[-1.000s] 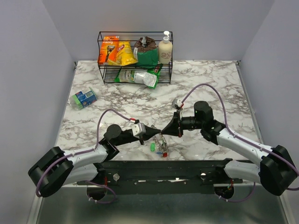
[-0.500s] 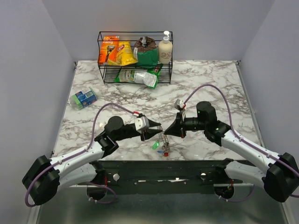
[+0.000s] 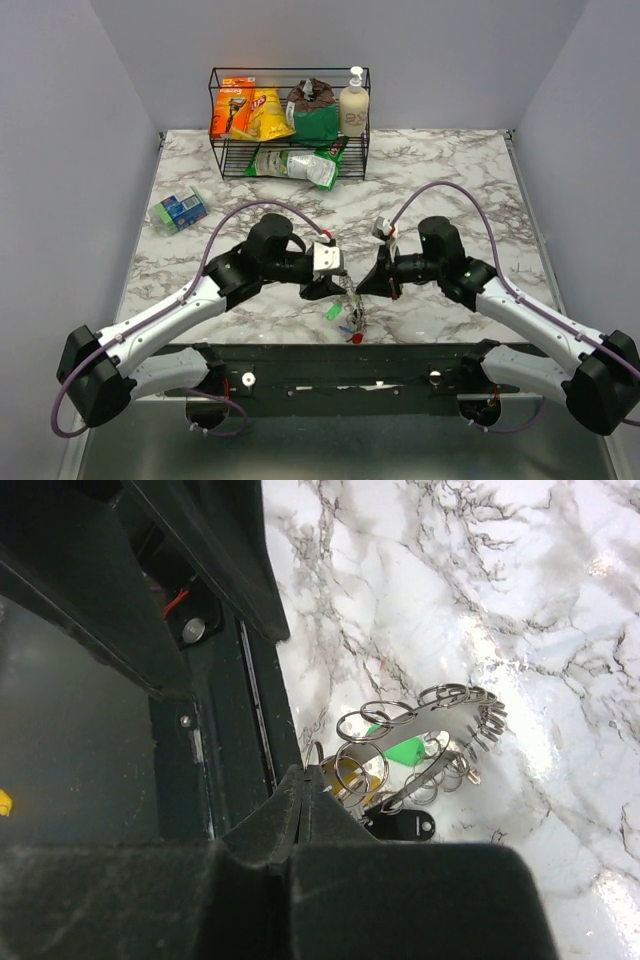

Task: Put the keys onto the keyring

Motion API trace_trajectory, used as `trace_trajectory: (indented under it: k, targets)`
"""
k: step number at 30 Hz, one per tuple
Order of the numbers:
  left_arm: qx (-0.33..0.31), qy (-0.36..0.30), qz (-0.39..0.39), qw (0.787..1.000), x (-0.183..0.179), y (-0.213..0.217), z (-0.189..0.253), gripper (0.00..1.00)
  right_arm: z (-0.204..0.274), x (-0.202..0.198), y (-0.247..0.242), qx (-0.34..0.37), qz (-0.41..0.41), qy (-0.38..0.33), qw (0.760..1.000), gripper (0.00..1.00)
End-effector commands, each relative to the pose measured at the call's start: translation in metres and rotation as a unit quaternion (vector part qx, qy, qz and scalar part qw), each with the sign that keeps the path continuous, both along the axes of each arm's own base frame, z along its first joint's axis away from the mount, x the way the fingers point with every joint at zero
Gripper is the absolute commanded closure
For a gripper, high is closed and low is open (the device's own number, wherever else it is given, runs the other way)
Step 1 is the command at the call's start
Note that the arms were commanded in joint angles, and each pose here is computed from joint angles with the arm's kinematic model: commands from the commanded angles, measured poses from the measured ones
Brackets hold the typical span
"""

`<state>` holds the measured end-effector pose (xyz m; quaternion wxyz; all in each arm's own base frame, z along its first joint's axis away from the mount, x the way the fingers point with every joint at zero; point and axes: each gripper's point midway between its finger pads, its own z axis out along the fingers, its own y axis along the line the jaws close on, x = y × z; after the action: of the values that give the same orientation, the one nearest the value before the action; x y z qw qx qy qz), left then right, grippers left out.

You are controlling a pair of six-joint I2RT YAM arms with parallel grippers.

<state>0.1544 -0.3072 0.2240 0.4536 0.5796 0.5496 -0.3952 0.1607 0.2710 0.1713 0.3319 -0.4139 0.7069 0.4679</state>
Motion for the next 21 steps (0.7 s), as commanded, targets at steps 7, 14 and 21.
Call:
trace_trajectory:
  k: [7,14,21]
  targets:
    - [0.072,0.043,-0.094,0.992,-0.024,-0.001,-0.032,0.47,0.023,-0.002,0.001,0.018,0.009,-0.034,0.999,0.99]
    - [0.076,0.04,-0.091,0.992,-0.016,-0.012,-0.033,0.47,0.023,-0.004,0.0,0.021,0.012,-0.033,0.999,0.99]
    - [0.074,0.028,-0.086,0.993,-0.008,-0.018,-0.029,0.5,0.023,-0.005,0.0,0.024,0.013,-0.035,0.999,0.99]
